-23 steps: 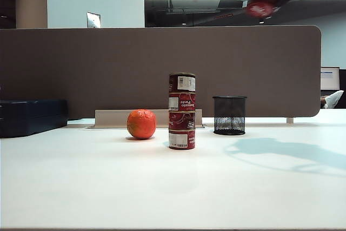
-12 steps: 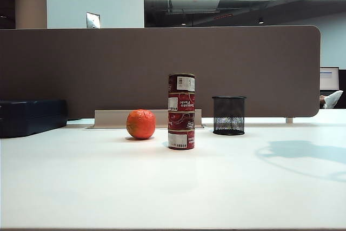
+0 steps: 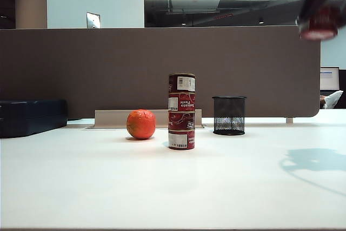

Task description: Take a can of tomato sauce from the stacked ones and place it on the table.

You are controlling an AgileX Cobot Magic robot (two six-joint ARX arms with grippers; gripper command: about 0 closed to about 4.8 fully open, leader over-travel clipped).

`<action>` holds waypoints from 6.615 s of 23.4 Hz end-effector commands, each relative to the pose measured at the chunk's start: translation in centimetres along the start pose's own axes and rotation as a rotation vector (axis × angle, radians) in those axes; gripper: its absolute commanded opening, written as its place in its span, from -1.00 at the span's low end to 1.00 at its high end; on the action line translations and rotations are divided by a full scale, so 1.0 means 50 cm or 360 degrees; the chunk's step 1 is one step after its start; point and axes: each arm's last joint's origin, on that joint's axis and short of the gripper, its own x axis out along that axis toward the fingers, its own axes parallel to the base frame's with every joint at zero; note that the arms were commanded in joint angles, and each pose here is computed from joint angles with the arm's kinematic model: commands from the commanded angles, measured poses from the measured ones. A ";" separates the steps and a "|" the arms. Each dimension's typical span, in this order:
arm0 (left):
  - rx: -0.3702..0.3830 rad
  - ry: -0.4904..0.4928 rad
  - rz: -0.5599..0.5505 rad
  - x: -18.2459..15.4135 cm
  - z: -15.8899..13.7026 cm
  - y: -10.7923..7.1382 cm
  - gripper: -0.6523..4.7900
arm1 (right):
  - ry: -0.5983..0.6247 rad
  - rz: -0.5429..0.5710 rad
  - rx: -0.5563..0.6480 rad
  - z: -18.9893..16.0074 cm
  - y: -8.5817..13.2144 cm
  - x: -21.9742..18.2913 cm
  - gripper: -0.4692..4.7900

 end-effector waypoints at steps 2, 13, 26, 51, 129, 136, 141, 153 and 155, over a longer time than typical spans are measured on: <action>-0.0006 0.0012 0.0005 0.000 0.000 0.000 -0.78 | -0.0192 0.0016 0.0048 -0.052 -0.013 0.049 -0.11; -0.0022 0.0037 0.0006 0.000 -0.004 0.000 -0.78 | -0.0359 -0.0265 0.0083 -0.151 -0.043 0.113 -0.11; -0.0025 0.0042 0.0006 0.000 -0.004 0.000 -0.78 | -0.0172 -0.0309 0.0150 -0.218 -0.067 0.207 -0.11; -0.0036 0.0042 0.0002 0.000 -0.004 0.000 -0.78 | -0.0051 -0.0353 0.0196 -0.252 -0.082 0.262 -0.11; -0.0070 0.0070 0.0783 -0.007 -0.012 0.028 -0.78 | -0.1080 -0.0551 -0.0164 -0.407 -0.062 -0.038 -0.83; -0.0070 0.0080 0.0785 -0.007 -0.014 0.028 -0.78 | -0.1093 -0.0552 -0.0170 -0.406 -0.062 -0.039 -0.83; -0.0070 0.0080 0.0785 -0.007 -0.014 0.028 -0.78 | -0.1069 -0.0551 -0.0160 -0.409 -0.062 -0.037 -0.82; -0.0070 0.0080 0.0785 -0.007 -0.014 0.028 -0.78 | -0.1060 -0.0549 -0.0159 -0.410 -0.062 -0.036 -0.82; -0.0070 0.0080 0.0785 -0.007 -0.014 0.028 -0.78 | -0.1061 -0.0549 -0.0159 -0.410 -0.062 -0.036 -0.82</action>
